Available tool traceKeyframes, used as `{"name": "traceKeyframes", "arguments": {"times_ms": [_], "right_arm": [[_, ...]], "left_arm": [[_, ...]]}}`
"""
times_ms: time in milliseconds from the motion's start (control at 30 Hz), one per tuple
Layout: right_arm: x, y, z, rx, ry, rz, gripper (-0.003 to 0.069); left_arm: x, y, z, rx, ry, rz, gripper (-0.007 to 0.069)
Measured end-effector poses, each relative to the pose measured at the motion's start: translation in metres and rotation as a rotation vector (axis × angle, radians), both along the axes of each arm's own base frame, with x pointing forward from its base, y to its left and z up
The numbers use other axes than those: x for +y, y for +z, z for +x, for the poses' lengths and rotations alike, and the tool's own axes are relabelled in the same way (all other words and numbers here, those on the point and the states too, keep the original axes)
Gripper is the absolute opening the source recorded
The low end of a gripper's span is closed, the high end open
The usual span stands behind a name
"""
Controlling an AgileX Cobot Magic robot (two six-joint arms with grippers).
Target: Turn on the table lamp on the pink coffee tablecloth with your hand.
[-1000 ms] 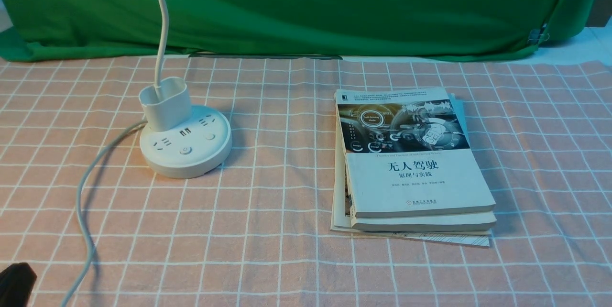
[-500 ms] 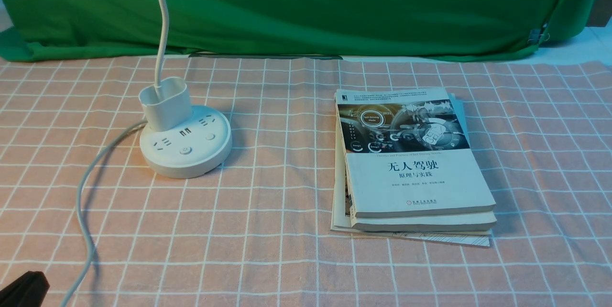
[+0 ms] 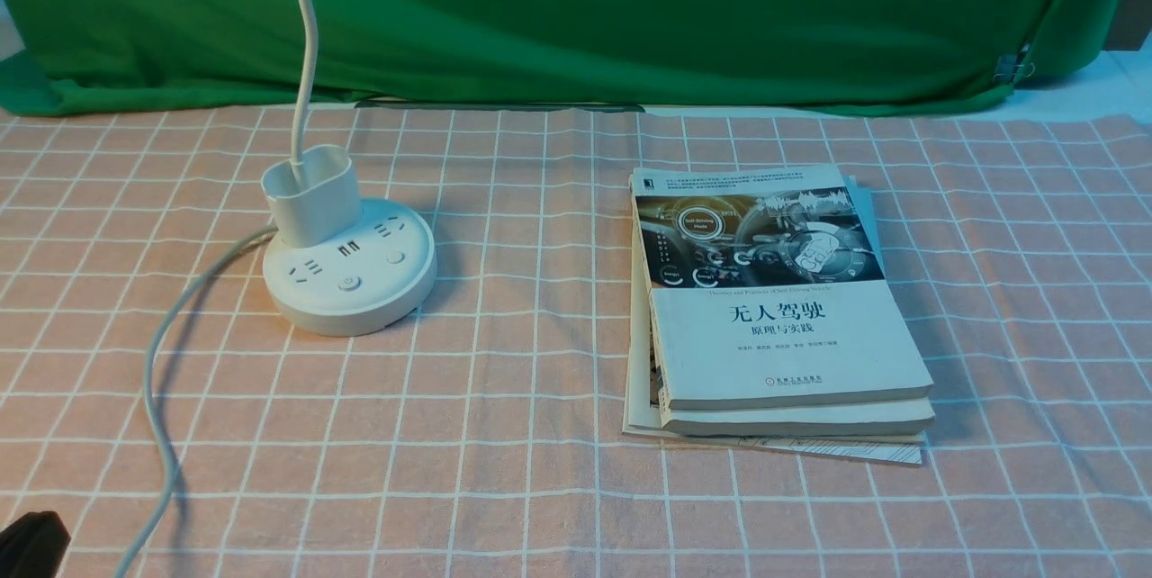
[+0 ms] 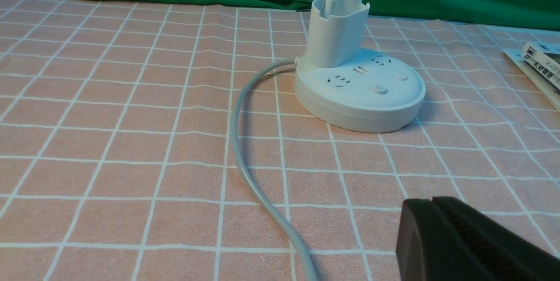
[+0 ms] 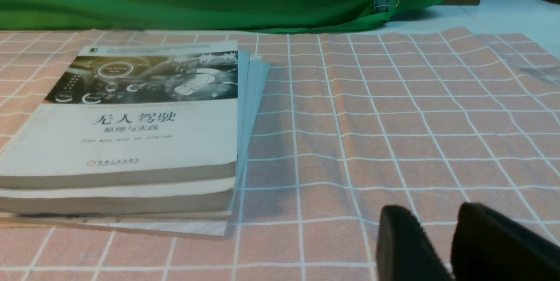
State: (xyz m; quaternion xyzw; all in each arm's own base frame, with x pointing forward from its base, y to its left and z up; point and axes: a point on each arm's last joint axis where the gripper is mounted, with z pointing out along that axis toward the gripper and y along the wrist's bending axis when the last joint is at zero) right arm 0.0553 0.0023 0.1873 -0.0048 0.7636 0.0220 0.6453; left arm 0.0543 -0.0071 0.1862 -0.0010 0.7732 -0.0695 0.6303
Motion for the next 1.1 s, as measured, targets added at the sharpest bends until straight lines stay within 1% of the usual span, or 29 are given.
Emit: {"name": "traceKeyframes", "arguments": {"times_ms": [1100], "right_arm": [[0.0, 0.0, 0.0, 0.0, 0.0, 0.0, 0.0238]], "left_arm": [[0.0002, 0.0, 0.0, -0.002, -0.002, 0.019, 0.0021]]}}
